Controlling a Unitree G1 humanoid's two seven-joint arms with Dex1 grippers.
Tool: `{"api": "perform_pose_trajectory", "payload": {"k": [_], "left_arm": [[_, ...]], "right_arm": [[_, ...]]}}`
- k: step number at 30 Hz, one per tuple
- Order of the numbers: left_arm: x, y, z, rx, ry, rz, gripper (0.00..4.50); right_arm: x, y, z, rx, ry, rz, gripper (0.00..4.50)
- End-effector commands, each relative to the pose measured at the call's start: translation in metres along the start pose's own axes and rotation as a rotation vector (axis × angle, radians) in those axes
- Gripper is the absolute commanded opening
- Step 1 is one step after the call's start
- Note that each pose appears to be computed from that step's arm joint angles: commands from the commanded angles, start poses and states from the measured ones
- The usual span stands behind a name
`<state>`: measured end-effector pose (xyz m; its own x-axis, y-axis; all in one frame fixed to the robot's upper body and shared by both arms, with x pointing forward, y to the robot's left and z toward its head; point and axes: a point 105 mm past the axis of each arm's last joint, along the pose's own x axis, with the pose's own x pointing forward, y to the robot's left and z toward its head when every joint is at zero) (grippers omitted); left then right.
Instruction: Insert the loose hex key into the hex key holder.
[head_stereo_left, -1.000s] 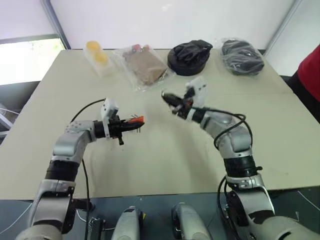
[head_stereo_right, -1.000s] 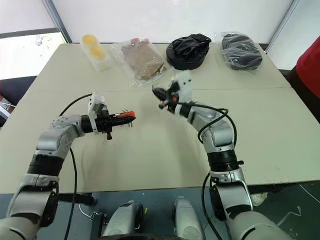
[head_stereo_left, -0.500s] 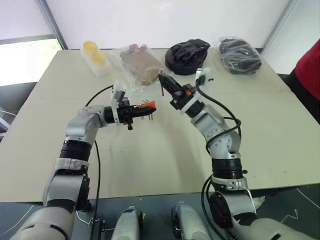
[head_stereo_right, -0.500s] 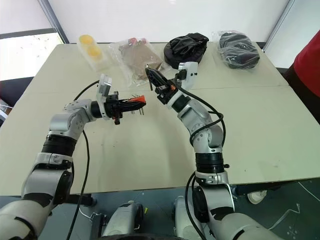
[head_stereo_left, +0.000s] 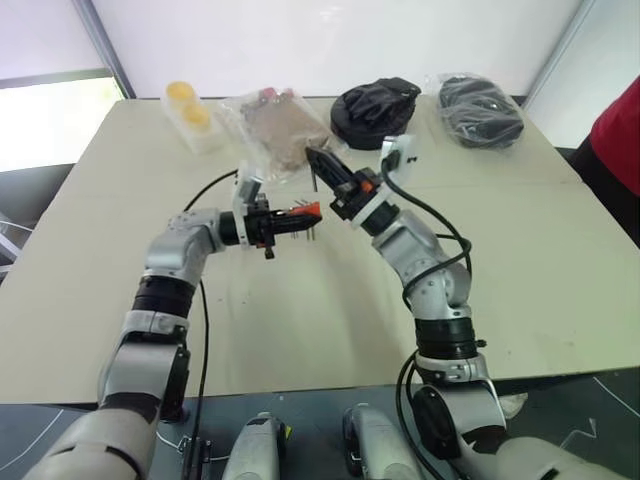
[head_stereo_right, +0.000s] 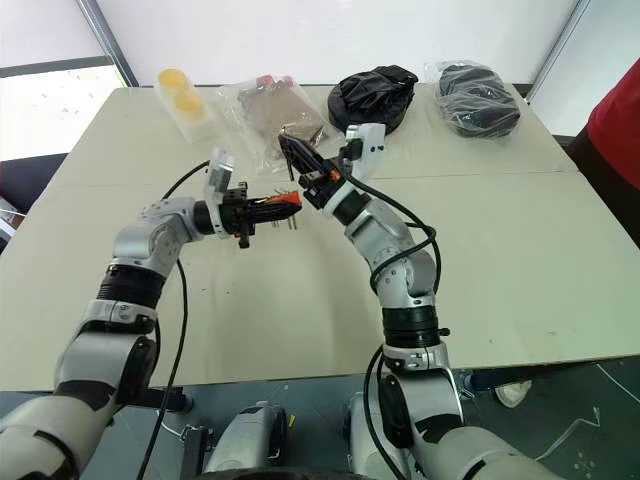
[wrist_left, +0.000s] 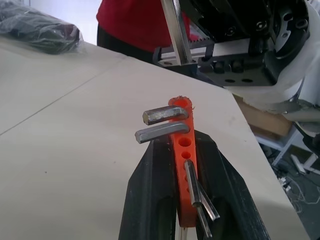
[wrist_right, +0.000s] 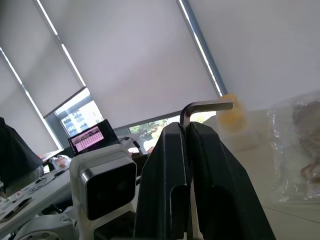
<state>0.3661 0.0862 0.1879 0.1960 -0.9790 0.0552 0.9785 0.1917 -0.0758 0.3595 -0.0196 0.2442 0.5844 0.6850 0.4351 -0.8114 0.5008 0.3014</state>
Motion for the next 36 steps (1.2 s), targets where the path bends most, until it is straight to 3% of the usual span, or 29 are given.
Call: {"api": "perform_pose_trajectory", "payload": {"k": [1, 36], "left_arm": [[0.005, -0.001, 0.020, 0.063, -0.038, -0.020, 0.00], [0.002, -0.010, 0.033, 0.000, -0.106, -0.049, 0.00]], "right_arm": [[0.002, 0.011, 0.011, -0.026, -0.051, 0.035, 0.05], [-0.006, -0.006, 0.008, -0.031, -0.069, -0.023, 0.05]]}}
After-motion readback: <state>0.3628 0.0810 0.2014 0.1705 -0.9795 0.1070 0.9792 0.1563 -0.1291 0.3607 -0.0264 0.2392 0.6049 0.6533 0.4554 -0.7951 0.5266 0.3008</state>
